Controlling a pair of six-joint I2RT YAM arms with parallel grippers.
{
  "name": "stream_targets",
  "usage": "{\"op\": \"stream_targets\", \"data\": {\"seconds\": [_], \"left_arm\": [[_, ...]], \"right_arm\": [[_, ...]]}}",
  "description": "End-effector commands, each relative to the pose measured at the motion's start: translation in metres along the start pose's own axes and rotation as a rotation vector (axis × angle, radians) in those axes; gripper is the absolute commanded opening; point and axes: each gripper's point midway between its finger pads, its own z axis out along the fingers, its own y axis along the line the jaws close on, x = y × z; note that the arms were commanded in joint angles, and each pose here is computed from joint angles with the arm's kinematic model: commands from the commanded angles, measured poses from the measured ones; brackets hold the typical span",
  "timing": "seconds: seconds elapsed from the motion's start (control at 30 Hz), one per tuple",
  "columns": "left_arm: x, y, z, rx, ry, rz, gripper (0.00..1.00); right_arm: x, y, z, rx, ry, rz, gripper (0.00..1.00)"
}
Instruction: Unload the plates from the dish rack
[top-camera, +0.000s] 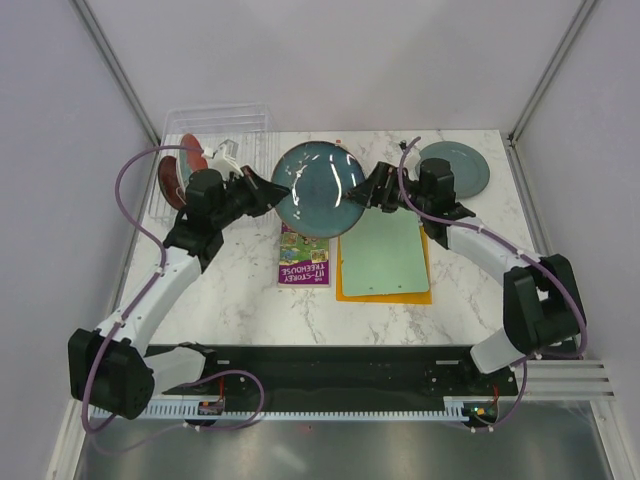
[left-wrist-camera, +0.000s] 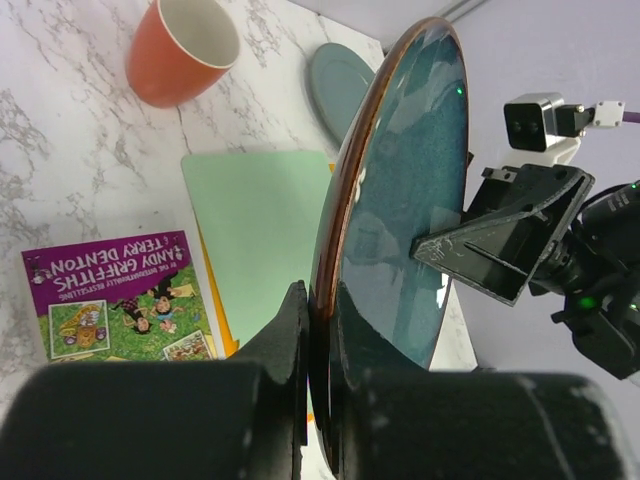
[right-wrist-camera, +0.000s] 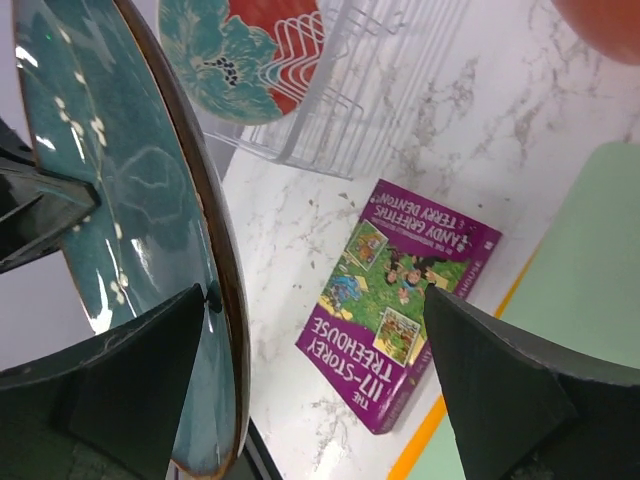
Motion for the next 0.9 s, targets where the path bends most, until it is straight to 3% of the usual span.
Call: {"op": "stream_targets", "data": {"seconds": [0.0,0.03,0.1,0.13,0.17,0.3,0.33,0.37,0.43,0.47,0.63,0.87], "left_arm": [[-0.04,-0.071,-0.016,0.286,-0.135,-0.042,0.02],[-0.036,-0.068,-0.015,0.28,-0.126,-0.049,0.02],[-0.033,-0.066,-0.015,0.278,-0.122,-0.052,0.02],[-0.031,-0.064,-0.014,0.274,-0.118,-0.055,0.02],[-0.029,-0.062,-0.014,0.27,-0.116,-0.057,0.02],[-0.023,-0.051,-0.009,0.228,-0.1,-0.057,0.06],[-0.02,-0.045,-0.007,0.195,-0.086,-0.06,0.19],[-0.018,-0.04,-0.006,0.171,-0.076,-0.054,0.48],[-0.025,-0.031,-0.005,0.103,-0.092,0.006,0.62],[-0.017,-0.016,-0.007,0.029,-0.06,0.014,0.79],[-0.052,0.039,-0.035,-0.328,-0.197,0.229,0.91],[-0.088,0.07,-0.086,-0.595,-0.34,0.447,0.93]], "right_arm": [[-0.014,0.032,0.009,-0.143,-0.037,-0.03,0.91],[-0.013,0.032,0.012,-0.15,-0.033,-0.029,0.81],[-0.014,0.035,0.014,-0.169,-0.032,-0.027,0.28],[-0.014,0.035,0.015,-0.173,-0.029,-0.024,0.07],[-0.016,0.037,0.014,-0.182,-0.037,-0.03,0.0],[-0.02,0.037,0.009,-0.163,-0.054,-0.049,0.0],[-0.034,0.036,0.003,-0.119,-0.111,-0.096,0.0],[-0.034,0.028,-0.002,-0.07,-0.105,-0.092,0.0],[-0.066,0.019,-0.018,0.032,-0.188,-0.153,0.0],[-0.071,0.01,-0.026,0.08,-0.193,-0.147,0.0],[-0.161,-0.043,-0.1,0.268,-0.402,-0.126,0.0],[-0.217,-0.128,-0.145,0.473,-0.465,-0.076,0.0]]}}
